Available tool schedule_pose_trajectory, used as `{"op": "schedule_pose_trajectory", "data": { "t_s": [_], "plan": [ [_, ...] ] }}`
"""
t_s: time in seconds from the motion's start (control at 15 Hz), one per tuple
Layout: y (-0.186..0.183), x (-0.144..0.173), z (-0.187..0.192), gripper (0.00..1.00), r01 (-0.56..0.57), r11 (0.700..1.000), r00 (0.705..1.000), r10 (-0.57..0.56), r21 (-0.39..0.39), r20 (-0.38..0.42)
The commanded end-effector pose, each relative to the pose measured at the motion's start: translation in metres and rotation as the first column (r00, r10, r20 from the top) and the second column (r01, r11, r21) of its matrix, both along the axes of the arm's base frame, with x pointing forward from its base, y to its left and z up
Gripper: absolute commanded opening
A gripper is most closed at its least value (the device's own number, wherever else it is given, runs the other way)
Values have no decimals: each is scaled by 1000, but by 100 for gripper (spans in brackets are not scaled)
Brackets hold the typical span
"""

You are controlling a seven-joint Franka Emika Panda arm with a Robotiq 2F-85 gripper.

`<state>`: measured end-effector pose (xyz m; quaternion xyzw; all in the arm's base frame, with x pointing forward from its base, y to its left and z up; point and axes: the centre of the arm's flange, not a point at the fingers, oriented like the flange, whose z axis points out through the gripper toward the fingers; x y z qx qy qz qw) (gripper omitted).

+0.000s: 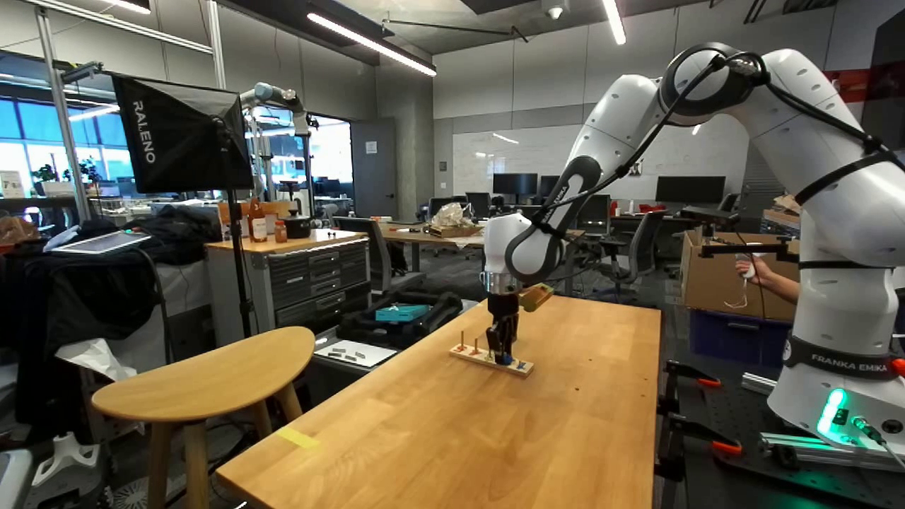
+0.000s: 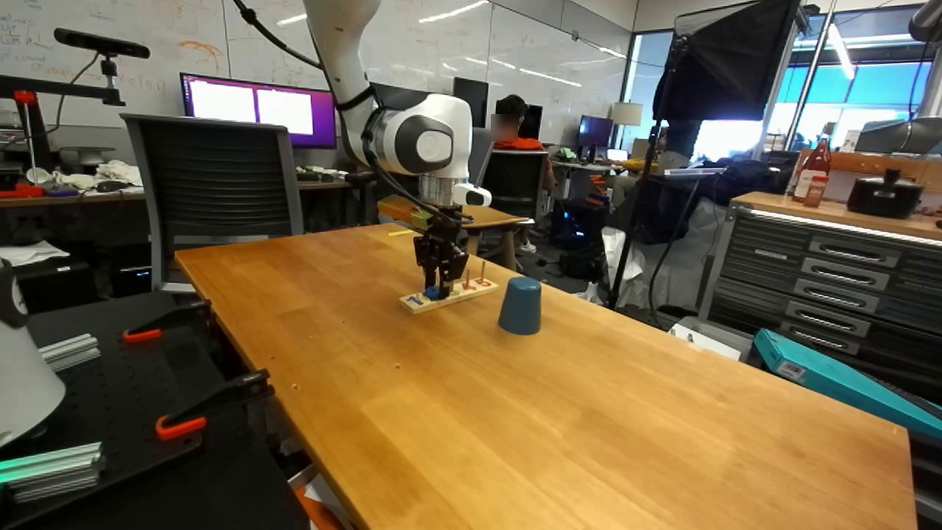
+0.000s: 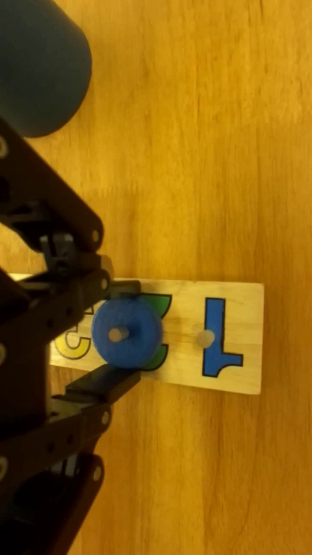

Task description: Remove the blue ring from the platform

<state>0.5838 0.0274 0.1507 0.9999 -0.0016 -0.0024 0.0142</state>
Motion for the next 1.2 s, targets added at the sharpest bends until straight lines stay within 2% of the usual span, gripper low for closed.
{"op": "schedule_pose_trajectory", "data": {
  "t_s": [0.0,0.27,0.4,0.47,0.87,1.13],
  "plan": [
    [7,10,36,18,-12,1000,1000,11,19,28],
    [-6,17,63,18,6,1000,996,-6,5,85],
    [-25,21,66,18,29,999,994,-26,-19,108],
    [-42,34,68,18,40,999,994,-36,-33,107],
    [-114,35,32,18,82,992,995,-76,-95,60],
    [-127,30,13,18,82,993,997,-80,-90,20]
  ]
}}
